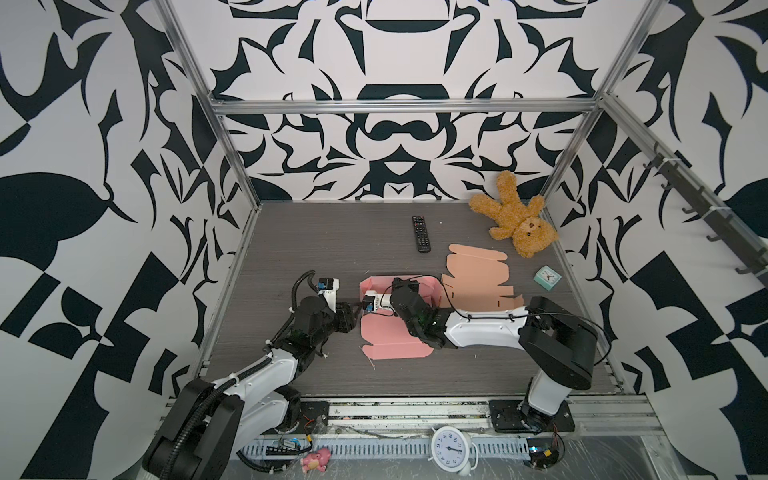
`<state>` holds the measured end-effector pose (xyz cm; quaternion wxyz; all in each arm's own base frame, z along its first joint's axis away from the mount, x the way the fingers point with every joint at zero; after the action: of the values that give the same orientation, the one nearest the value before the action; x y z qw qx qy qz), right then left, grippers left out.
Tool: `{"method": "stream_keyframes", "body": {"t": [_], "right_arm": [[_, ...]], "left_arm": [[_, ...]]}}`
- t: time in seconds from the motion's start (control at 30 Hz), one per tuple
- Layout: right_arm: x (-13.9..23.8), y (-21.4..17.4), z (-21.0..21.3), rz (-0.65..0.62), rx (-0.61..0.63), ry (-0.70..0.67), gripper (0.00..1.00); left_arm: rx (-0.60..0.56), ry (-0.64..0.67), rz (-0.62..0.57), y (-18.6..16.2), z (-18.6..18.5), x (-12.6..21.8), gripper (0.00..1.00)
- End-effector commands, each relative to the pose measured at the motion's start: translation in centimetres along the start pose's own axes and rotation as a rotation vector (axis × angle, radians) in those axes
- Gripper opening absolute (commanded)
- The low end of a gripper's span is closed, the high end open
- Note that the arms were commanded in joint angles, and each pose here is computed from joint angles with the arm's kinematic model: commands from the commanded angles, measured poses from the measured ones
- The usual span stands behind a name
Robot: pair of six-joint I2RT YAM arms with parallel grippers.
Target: Fold the paper box
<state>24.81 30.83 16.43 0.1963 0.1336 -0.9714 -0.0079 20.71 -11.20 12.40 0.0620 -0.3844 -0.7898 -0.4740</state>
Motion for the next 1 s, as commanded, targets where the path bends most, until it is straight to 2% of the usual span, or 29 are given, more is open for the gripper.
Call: {"method": "stream_keyframes", "body": {"t": [0.0,0.3,0.63,0.97], "right_arm": [[0.0,-0.1,-1.1,-0.002,-0.042,-0.033,0.0],[-0.7,0.0,-0.8,0.014,-0.017,-0.033,0.0],[-2.6,1.7,-0.4,-0.011,0.031,-0.028,0.0],[-2.5,2.4,-1.8,-0.079,0.021,-0.1,0.0]], "left_arm": [[-0.013,-0.018,-0.007,1.0,-0.5,-0.2,0.59],[-0.028,-0.028,-0.014,2.4,-0.2,-1.2,0.59],[0.013,-0.083,0.049,1.1,0.3,-2.8,0.59],[0.016,-0.093,0.035,0.5,0.5,-2.4,0.6]]}}
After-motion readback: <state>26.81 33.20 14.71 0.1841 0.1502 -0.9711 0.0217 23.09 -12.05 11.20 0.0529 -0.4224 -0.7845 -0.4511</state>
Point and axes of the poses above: each gripper's point midway between its finger pads, its own x axis back along the fingers, its own z axis along the line the jaws close on, y = z × x, the point moved 9 cm from there along x, back along the fingers, and after that the axes turned 5 degrees about x, right-handed, at the moved point
